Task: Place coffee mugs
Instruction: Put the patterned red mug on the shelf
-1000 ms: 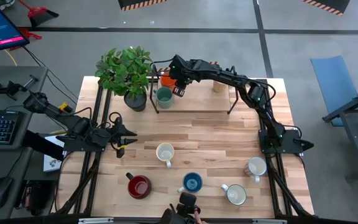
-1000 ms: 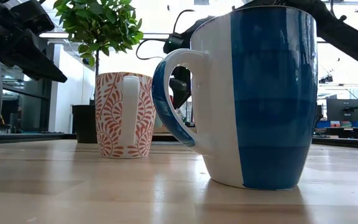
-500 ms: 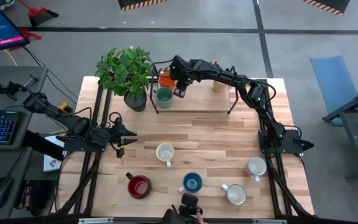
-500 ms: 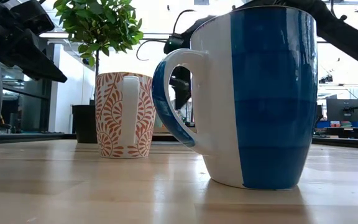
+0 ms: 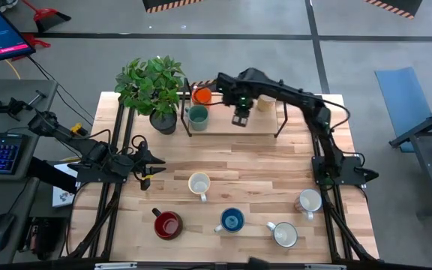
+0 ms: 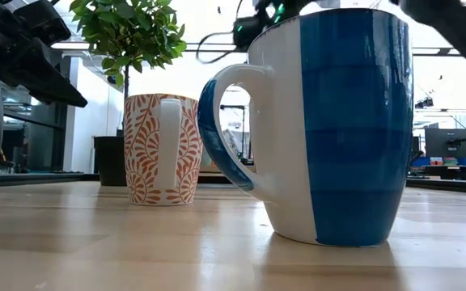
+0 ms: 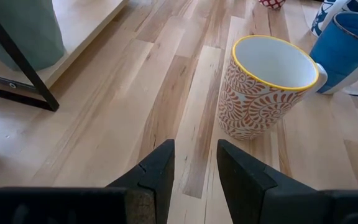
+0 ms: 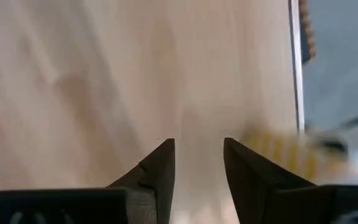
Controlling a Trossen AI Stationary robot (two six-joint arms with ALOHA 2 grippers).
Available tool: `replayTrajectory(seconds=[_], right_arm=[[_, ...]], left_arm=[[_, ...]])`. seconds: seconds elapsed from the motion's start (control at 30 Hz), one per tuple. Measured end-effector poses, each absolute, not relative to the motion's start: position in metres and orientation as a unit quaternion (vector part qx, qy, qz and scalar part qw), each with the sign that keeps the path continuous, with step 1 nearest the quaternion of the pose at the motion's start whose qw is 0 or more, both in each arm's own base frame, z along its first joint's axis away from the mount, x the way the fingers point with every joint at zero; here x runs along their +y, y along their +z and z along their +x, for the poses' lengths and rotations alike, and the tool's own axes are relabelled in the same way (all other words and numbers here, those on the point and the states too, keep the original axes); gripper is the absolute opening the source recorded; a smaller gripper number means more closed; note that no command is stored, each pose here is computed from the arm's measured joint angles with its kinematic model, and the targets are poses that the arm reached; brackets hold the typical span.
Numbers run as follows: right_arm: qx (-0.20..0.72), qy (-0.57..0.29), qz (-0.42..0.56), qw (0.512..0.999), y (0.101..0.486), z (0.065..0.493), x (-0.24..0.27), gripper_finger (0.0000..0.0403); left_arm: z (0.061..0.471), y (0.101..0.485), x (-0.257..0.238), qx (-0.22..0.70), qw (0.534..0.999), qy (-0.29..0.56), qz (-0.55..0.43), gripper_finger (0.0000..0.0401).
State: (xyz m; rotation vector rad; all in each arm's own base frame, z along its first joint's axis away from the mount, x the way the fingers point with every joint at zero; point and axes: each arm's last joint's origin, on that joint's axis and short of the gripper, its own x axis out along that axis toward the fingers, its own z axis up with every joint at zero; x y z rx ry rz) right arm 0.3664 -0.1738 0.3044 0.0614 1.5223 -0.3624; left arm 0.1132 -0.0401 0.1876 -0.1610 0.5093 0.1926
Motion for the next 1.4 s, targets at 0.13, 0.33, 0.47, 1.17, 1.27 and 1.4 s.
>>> replayTrajectory(seconds=[0.13, 0.33, 0.47, 1.17, 1.27, 1.4], right_arm=[[0.655, -0.118, 0.074, 0.743, 0.339, 0.344, -0.148, 0.0114], [0.633, -0.074, 0.099, 0.764, 0.367, 0.281, -0.097, 0.0114], [0.608, -0.094, 0.132, 0.777, 0.359, 0.228, -0.063, 0.0114], [0.528, -0.082, 0.251, 0.807, 0.259, 0.127, 0.017, 0.0114], [0.512, -0.083, 0.214, 0.828, 0.255, 0.130, 0.016, 0.0114], [0.502, -0.091, 0.197, 0.837, 0.255, 0.132, 0.015, 0.0114]], left_arm=[[0.113, 0.188, -0.040, 0.251, 0.960, 0.095, -0.080, 0.0110], [0.113, 0.188, -0.040, 0.250, 0.960, 0.095, -0.081, 0.0110], [0.114, 0.188, -0.040, 0.247, 0.961, 0.095, -0.082, 0.0110], [0.114, 0.189, -0.038, 0.232, 0.961, 0.133, -0.071, 0.0110], [0.114, 0.189, -0.038, 0.231, 0.961, 0.133, -0.071, 0.0110], [0.113, 0.189, -0.037, 0.227, 0.961, 0.143, -0.072, 0.0110]])
